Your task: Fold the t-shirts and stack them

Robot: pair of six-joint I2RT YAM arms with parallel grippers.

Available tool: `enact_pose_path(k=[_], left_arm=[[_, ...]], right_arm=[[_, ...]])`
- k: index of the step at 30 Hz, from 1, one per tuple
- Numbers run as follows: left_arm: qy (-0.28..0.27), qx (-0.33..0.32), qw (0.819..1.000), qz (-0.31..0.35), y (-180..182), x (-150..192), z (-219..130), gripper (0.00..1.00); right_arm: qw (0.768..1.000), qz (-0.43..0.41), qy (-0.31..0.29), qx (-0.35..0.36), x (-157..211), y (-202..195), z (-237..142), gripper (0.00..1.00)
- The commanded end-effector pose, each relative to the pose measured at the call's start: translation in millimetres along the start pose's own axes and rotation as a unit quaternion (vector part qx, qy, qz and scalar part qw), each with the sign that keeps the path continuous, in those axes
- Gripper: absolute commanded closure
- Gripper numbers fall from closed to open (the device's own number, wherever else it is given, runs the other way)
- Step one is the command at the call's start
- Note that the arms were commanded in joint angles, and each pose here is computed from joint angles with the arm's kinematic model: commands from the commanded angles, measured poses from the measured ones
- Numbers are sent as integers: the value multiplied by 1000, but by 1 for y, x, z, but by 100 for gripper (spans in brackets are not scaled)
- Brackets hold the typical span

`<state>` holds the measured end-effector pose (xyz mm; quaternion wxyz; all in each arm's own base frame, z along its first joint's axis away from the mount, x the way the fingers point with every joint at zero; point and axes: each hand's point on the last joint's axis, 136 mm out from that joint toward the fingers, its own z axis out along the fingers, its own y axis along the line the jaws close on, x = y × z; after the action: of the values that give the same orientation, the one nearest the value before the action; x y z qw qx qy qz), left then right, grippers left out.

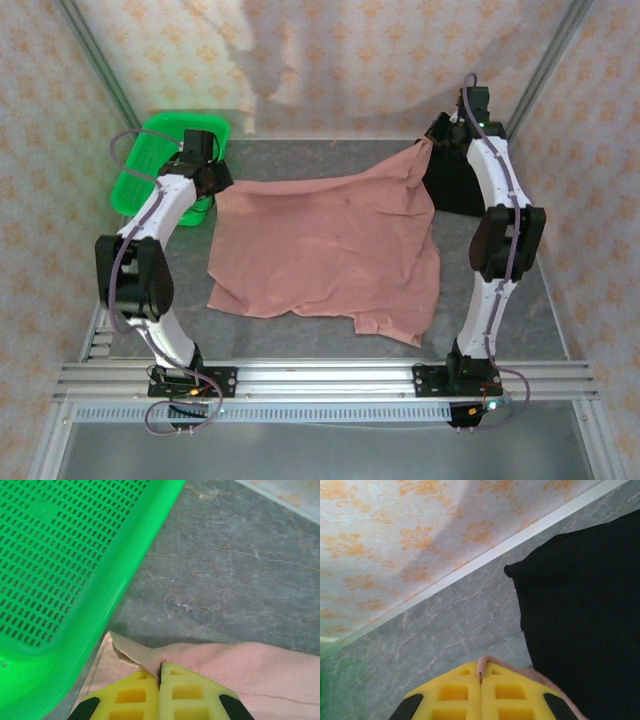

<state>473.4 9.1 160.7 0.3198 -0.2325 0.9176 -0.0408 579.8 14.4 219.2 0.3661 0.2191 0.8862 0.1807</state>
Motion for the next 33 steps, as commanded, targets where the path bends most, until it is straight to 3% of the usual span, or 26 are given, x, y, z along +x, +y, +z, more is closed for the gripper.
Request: enact_pose_path(k=[1, 8, 14, 22, 33], left_arm=[[-26, -20, 999, 21, -4, -25, -9, 100], [-49, -8, 999, 13, -9, -35, -26, 100], [-68, -14, 998, -5, -2, -48, -46, 100], [-65, -26, 997, -17, 6, -45, -52, 100], [-48, 3, 999, -23, 0, -36, -56, 100]], right_arm=[[999, -19, -42, 11, -26, 5, -5, 100], [999, -9, -46, -6, -24, 13, 2, 100], [990, 13, -113, -88, -56, 49, -22, 100], [977, 65, -126, -160, -66, 72, -21, 100], [977, 87, -118, -153, -51, 66, -38, 100]])
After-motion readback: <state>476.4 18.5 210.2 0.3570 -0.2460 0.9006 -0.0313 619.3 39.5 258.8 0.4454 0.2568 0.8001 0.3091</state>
